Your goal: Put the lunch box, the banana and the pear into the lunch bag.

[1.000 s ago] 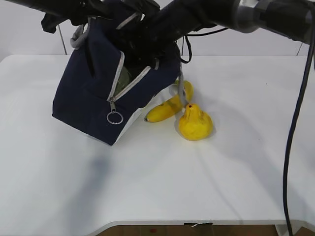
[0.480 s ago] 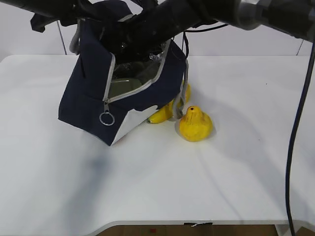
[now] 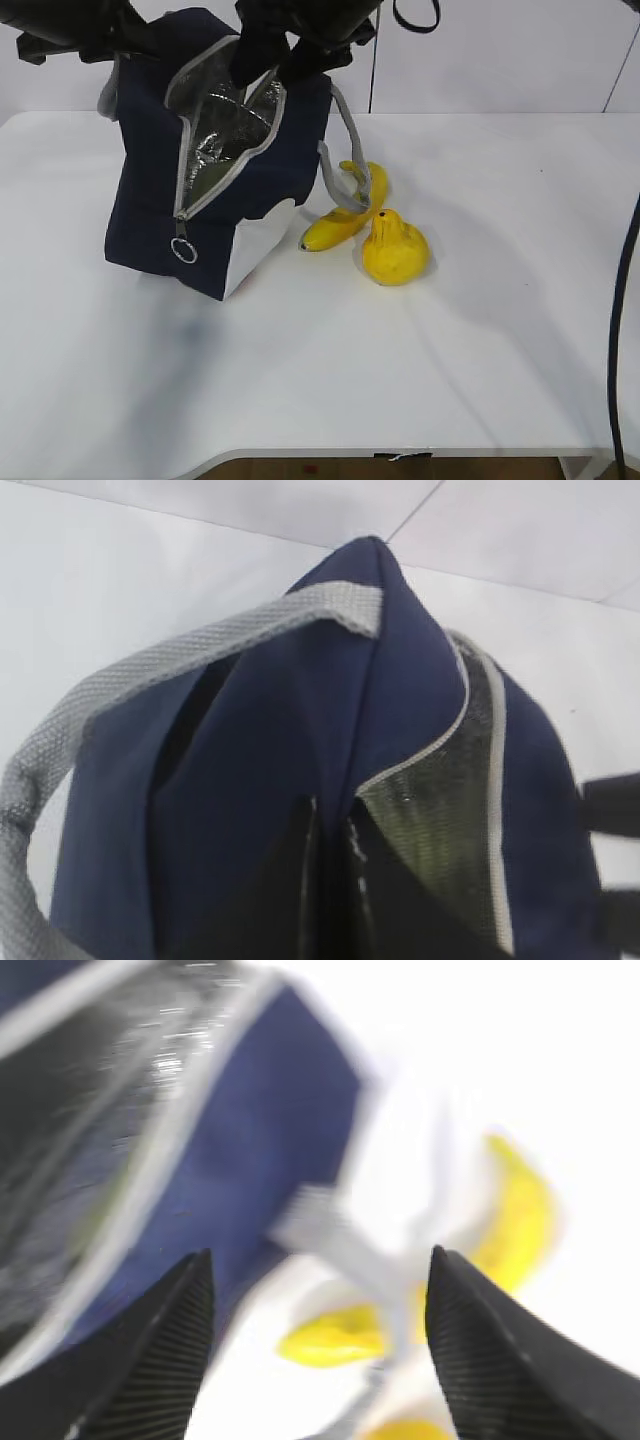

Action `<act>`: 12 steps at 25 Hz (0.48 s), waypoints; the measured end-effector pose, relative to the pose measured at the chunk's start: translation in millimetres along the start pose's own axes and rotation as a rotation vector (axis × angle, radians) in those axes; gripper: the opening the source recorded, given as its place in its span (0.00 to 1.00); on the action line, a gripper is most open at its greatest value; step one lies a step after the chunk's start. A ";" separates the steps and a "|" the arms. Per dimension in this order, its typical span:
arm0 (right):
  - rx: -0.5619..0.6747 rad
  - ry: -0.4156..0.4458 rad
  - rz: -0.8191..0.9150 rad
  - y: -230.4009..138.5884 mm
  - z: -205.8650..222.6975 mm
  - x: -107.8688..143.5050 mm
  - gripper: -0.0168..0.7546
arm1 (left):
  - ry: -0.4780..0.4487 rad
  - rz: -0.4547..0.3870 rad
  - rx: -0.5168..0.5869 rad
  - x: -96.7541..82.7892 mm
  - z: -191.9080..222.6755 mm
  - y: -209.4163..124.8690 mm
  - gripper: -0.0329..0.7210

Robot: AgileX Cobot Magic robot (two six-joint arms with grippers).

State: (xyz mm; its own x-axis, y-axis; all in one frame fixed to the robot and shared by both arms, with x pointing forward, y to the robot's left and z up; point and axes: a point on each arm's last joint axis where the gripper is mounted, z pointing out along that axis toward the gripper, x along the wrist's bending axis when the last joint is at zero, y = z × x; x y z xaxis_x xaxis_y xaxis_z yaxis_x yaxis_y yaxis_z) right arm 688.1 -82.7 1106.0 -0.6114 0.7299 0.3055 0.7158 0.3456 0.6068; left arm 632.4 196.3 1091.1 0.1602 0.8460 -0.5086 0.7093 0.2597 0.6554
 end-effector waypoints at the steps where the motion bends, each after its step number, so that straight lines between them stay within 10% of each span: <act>1: -0.006 -0.024 0.009 1.4 -4.6 -2.2 0.70 | 0.010 0.017 0.002 0.9 0.0 -0.2 0.04; 12: 0.006 -0.382 0.163 -3.2 -28.3 -51.1 0.70 | 0.042 0.075 0.028 4.0 -0.2 -2.3 0.04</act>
State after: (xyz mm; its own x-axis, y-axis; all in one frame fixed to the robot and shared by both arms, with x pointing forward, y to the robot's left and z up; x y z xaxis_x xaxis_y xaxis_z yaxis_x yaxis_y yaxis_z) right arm 707.5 -137.8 1109.2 -0.3216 0.9413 0.1023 0.7953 0.2099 0.5688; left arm 631.3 199.2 1087.7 0.1851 0.8818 -0.4339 0.7153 0.1818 0.6747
